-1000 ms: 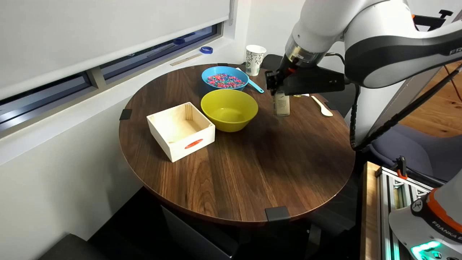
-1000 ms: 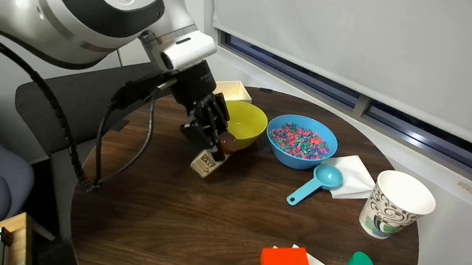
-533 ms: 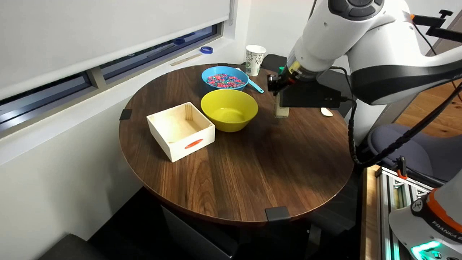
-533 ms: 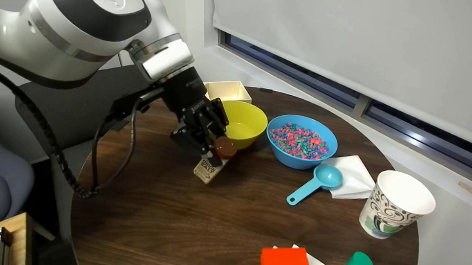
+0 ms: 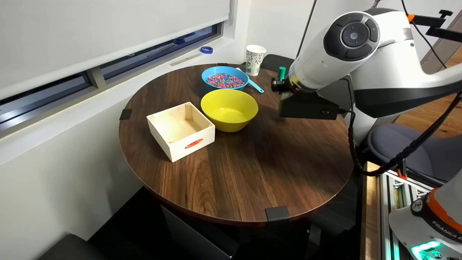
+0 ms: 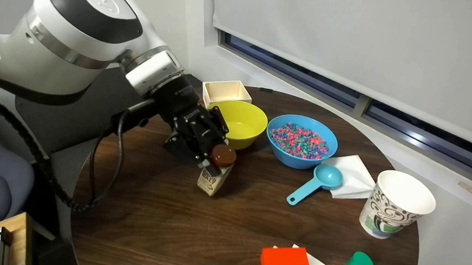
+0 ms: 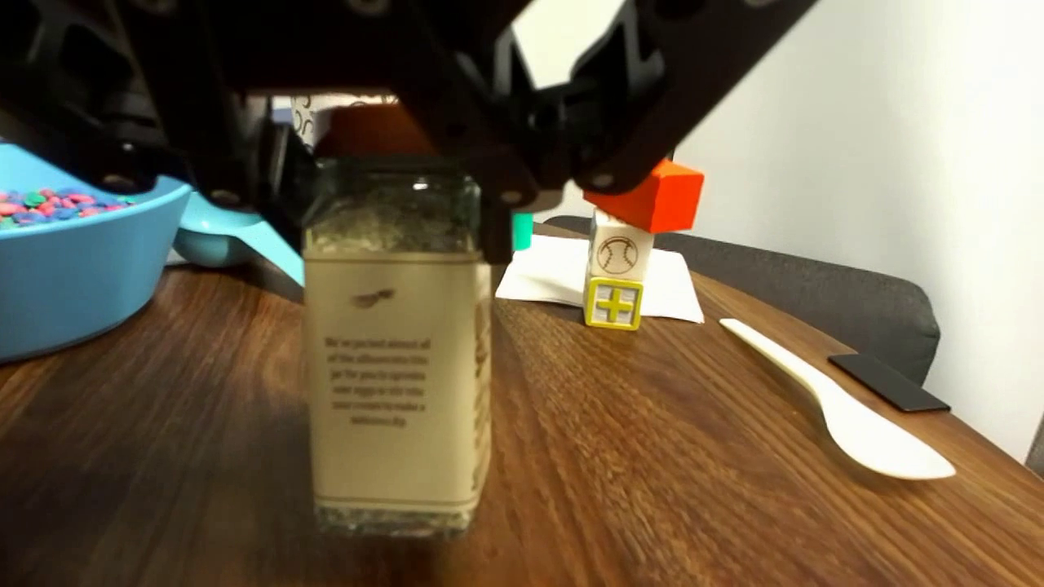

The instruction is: Flip the brown jar over on the table

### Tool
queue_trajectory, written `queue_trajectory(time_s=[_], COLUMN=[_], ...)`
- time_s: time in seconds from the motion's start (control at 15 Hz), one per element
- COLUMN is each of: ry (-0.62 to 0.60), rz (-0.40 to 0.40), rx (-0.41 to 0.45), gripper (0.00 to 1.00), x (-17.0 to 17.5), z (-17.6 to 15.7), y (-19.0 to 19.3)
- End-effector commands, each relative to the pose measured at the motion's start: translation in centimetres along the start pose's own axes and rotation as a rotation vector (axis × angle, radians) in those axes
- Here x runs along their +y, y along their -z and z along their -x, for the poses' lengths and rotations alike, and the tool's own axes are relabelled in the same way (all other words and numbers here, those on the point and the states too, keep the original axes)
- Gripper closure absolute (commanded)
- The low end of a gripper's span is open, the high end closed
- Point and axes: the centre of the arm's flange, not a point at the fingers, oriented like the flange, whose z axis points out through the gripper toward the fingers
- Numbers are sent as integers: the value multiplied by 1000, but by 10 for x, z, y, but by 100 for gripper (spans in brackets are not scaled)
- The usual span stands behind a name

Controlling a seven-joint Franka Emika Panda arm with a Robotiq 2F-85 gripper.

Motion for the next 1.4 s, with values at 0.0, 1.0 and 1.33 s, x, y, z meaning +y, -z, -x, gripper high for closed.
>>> queue_trajectory(time_s=[0.0, 1.0, 1.33], ry=[-15, -4, -27], rz=[30, 54, 33], rx=[73, 213, 197], gripper=[76, 25, 0], x=[2, -4, -6], z=[17, 44, 27], y=[-2, -11, -2])
